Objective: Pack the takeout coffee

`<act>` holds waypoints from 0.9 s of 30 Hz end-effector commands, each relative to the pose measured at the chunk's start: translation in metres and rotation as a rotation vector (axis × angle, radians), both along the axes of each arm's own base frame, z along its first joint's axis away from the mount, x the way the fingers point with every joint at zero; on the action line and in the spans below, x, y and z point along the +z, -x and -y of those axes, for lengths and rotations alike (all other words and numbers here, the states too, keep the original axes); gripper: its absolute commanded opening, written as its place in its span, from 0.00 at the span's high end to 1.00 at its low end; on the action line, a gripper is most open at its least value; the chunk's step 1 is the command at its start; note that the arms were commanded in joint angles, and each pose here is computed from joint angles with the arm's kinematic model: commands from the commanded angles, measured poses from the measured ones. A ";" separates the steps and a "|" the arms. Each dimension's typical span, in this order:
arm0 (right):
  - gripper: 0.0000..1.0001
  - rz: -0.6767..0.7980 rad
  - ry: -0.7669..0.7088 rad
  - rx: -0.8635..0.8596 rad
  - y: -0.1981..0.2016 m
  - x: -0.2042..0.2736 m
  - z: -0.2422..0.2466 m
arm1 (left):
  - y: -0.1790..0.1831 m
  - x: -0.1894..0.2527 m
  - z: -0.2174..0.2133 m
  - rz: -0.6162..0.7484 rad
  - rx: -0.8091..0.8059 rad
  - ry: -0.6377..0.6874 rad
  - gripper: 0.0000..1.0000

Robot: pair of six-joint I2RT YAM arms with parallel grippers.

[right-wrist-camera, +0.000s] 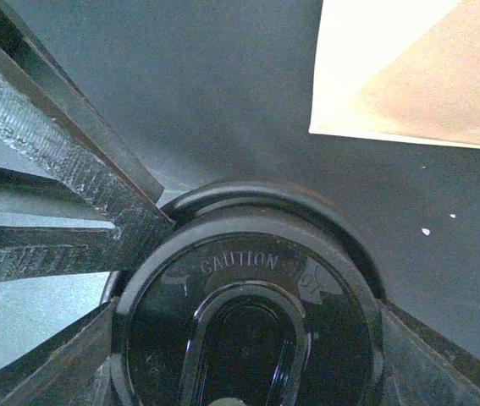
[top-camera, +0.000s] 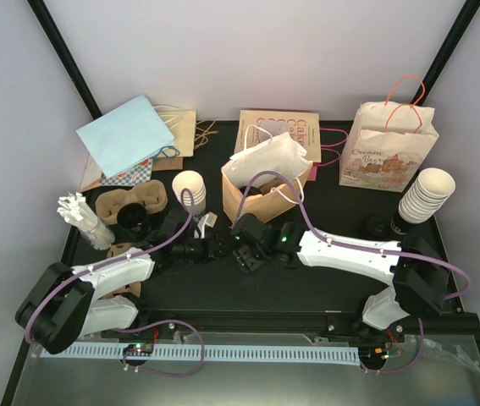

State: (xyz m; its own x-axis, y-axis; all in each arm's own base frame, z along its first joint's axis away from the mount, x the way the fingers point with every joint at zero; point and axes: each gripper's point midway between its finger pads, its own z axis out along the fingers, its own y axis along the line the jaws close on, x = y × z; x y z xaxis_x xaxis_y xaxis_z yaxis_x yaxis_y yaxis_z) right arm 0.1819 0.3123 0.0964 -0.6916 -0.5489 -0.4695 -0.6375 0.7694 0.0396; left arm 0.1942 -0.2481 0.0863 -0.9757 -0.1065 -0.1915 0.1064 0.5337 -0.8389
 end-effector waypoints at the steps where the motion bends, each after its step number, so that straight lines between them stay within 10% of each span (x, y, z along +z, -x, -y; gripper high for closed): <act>1: 0.25 -0.351 0.360 0.036 0.072 -0.084 0.073 | 0.031 -0.053 -0.011 -0.154 -0.005 -0.136 0.71; 12: 0.26 -0.375 0.354 0.076 0.084 -0.083 0.069 | 0.039 -0.049 -0.011 -0.151 -0.010 -0.135 0.69; 19: 0.26 -0.325 0.299 0.091 0.077 -0.070 0.060 | -0.003 0.023 -0.016 0.057 -0.007 -0.002 0.45; 27: 0.26 -0.337 0.192 0.234 0.100 -0.057 0.037 | -0.006 0.044 -0.011 0.124 -0.083 0.046 0.43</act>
State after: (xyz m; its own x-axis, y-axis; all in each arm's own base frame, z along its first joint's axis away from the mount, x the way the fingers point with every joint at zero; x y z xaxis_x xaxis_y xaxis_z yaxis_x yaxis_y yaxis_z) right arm 0.1679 0.3132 0.1000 -0.6453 -0.5987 -0.4744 -0.6928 0.7204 0.0332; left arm 0.2049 -0.2313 0.1172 -0.9563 -0.1078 -0.2717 0.1787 0.5202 -0.8352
